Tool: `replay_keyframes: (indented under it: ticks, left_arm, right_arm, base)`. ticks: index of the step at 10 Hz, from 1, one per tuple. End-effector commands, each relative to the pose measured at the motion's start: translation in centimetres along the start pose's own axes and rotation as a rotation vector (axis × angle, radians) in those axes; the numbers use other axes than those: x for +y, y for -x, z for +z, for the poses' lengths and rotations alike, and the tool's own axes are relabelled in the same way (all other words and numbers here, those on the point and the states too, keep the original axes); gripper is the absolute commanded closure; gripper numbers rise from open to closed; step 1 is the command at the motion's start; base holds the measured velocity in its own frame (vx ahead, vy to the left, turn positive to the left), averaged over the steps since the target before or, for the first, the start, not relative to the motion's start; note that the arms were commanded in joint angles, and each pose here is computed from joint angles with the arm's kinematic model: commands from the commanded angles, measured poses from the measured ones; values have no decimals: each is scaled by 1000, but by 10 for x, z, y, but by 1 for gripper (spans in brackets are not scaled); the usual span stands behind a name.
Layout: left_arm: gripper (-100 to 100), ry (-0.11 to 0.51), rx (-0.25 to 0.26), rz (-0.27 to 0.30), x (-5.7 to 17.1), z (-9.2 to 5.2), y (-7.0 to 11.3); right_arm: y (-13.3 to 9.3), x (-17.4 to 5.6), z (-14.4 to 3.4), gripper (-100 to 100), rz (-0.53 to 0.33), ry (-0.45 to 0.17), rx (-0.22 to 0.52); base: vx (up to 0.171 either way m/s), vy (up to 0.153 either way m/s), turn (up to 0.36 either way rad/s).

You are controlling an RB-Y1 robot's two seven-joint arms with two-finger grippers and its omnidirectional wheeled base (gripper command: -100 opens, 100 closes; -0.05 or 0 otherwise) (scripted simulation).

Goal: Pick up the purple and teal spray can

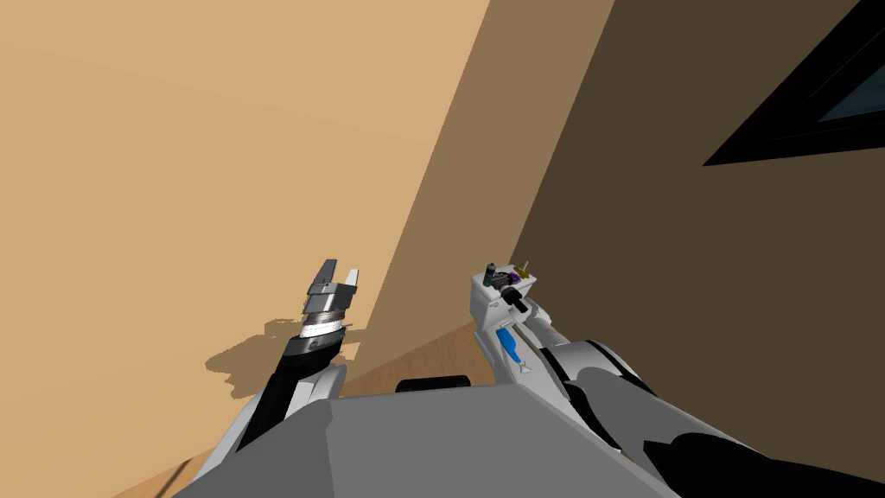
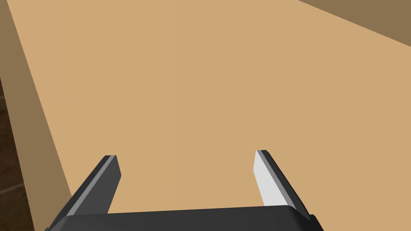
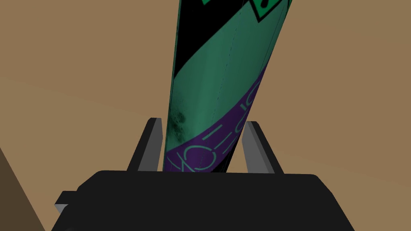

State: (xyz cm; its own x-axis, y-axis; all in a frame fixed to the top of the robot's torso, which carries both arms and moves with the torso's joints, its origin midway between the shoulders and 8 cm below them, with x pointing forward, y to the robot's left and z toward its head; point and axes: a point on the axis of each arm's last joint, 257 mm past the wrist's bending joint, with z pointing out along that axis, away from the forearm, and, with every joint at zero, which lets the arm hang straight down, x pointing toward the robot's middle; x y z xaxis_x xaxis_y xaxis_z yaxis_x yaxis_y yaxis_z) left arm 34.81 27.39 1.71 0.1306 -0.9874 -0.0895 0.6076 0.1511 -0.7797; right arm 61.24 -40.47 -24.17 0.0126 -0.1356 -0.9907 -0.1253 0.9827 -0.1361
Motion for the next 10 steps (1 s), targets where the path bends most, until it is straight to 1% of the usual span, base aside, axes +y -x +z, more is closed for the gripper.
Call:
replay_keyframes:
  ticks: [1, 2, 3, 4, 5, 6, 7, 9, 10]
  left_arm:
    - [0, 0, 0, 0, 0, 0, 0]
    - [0, 0, 0, 0, 0, 0, 0]
    - [0, 0, 0, 0, 0, 0, 0]
    - [0, 0, 0, 0, 0, 0, 0]
    - [0, 0, 0, 0, 0, 0, 0]
    - [0, 0, 0, 0, 0, 0, 0]
    - [0, 0, 0, 0, 0, 0, 0]
    - [0, 0, 0, 0, 0, 0, 0]
    - [0, 0, 0, 0, 0, 0, 0]
  right_arm:
    - [0, 0, 0, 100, 0, 0, 0]
    - [0, 0, 0, 100, -1, 0, 0]
    - [0, 0, 0, 0, -1, 0, 0]
    - [-12, -1, -11, 100, 21, -18, 15]
    - [-16, 2, -18, 100, 19, -11, 15]
    - [-14, 3, -17, 100, 18, -9, 10]
    - [-25, -1, -27, 100, 42, -33, 27]
    - [-25, 5, -38, 100, 34, -19, 14]
    - [-24, 5, -37, 100, 34, -18, 12]
  base:
    - [0, 0, 0]
    - [0, 0, 0]
    - [0, 0, 0]
    - [51, -20, 125]
    - [65, -31, 74]
    - [31, -13, 8]
    - [50, -13, 128]
    - [38, -12, 42]
    - [5, 2, -13]
